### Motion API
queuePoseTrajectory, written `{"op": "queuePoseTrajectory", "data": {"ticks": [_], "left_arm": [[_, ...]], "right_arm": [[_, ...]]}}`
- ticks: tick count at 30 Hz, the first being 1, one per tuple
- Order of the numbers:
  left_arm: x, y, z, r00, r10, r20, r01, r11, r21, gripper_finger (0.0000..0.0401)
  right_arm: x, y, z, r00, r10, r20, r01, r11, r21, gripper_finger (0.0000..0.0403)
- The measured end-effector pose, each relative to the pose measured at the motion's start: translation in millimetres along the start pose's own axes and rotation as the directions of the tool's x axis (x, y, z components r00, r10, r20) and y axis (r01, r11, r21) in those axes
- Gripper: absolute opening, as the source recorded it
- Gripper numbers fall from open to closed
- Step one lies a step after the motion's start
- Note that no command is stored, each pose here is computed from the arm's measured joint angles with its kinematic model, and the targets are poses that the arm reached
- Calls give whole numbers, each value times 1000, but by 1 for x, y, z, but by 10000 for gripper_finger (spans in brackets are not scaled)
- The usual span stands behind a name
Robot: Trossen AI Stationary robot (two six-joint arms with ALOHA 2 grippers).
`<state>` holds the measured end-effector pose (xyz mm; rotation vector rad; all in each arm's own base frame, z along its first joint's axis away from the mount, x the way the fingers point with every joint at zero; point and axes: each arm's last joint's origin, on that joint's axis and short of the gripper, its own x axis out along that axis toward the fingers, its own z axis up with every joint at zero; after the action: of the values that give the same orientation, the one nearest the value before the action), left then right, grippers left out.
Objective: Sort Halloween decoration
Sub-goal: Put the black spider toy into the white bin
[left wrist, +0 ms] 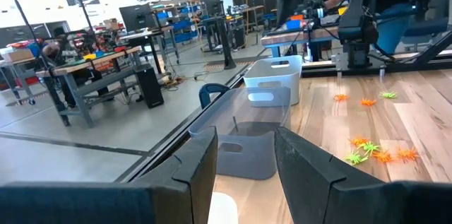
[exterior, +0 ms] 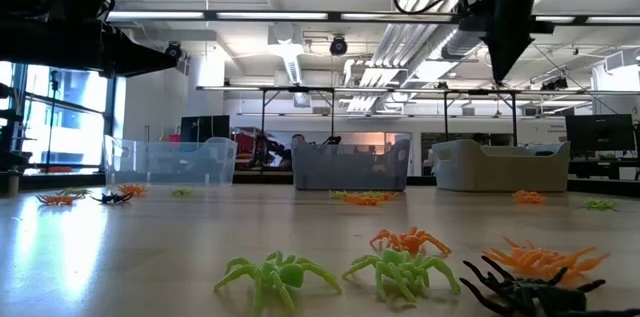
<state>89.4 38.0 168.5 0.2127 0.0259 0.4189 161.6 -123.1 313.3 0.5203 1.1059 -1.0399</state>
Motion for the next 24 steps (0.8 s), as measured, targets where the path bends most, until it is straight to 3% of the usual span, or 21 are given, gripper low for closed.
{"op": "queuePoseTrajectory", "data": {"ticks": [7, 19, 24], "left_arm": [[0, 0, 0, 1000, 0, 1, 0, 1000, 0, 131], [0, 0, 0, 1000, 0, 0, 0, 1000, 0, 131], [0, 0, 0, 1000, 0, 0, 0, 1000, 0, 131]], "right_arm": [[29, -16, 20, 996, 29, -89, -25, 999, 41, 8], [98, 8, 41, 963, 9, -268, -18, 999, -30, 8], [117, 15, 45, 961, 40, -272, -52, 998, -37, 8]]}}
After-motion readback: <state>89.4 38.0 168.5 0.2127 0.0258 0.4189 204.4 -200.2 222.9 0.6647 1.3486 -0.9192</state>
